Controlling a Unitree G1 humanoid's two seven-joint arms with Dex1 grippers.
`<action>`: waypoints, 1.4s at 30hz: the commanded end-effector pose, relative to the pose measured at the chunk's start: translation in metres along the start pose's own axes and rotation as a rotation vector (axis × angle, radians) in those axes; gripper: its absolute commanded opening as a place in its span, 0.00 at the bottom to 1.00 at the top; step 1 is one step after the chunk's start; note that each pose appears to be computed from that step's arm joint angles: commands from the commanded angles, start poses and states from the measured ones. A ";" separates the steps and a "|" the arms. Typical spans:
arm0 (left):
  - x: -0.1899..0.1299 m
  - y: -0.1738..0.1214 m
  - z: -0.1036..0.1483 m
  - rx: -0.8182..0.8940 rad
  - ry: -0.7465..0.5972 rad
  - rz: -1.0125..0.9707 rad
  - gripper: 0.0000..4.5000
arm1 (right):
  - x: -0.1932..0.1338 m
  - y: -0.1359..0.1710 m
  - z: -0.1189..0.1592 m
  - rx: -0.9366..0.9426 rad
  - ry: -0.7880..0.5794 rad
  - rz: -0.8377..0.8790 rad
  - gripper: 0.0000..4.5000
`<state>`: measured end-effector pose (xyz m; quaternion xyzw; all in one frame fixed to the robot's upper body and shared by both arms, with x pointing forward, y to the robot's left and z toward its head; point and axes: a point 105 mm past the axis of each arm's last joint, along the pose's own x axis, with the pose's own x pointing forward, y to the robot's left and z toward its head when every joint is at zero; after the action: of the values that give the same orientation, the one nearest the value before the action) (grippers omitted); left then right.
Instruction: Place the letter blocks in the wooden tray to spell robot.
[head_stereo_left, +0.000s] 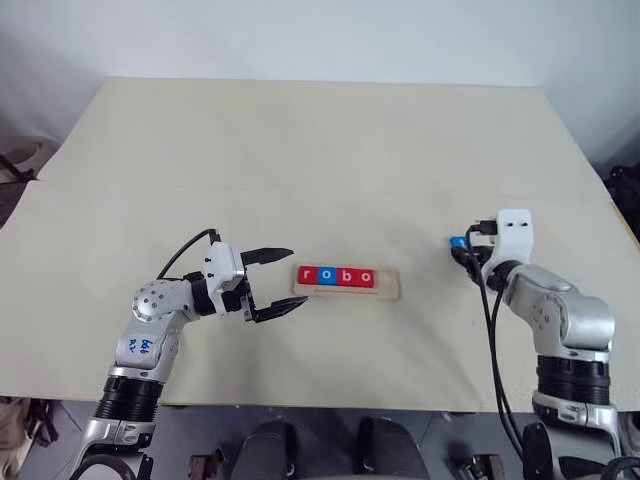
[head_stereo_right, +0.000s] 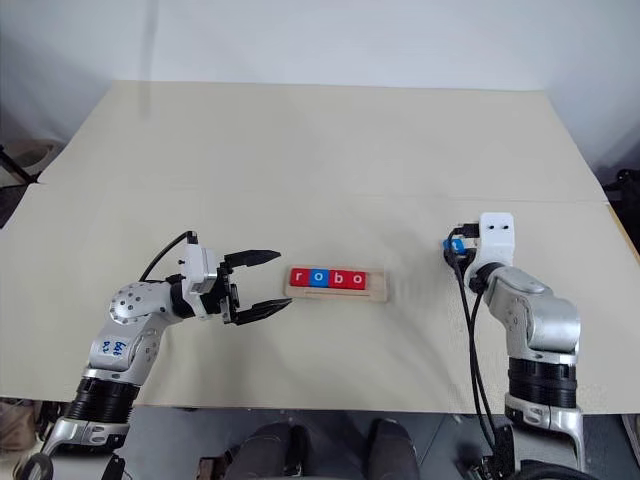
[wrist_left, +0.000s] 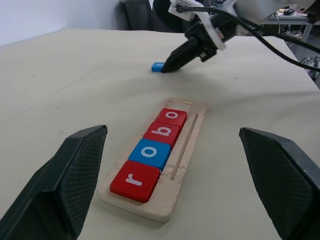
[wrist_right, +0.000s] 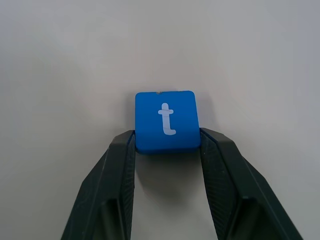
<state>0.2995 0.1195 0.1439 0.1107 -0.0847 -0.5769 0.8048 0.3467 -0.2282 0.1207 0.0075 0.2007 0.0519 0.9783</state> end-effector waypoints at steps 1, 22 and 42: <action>0.001 0.002 0.009 0.027 -0.020 -0.012 1.00 | -0.016 0.019 0.000 -0.027 -0.004 0.063 0.33; 0.002 -0.001 0.013 0.020 -0.012 -0.021 1.00 | -0.053 0.028 0.006 -0.261 0.042 0.425 0.99; -0.002 0.001 0.022 0.051 -0.008 0.023 1.00 | -0.007 0.013 0.002 -0.729 0.158 0.932 0.91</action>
<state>0.2975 0.1174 0.1562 0.1193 -0.0885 -0.5703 0.8079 0.3391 -0.2143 0.1237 -0.2344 0.2178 0.5358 0.7814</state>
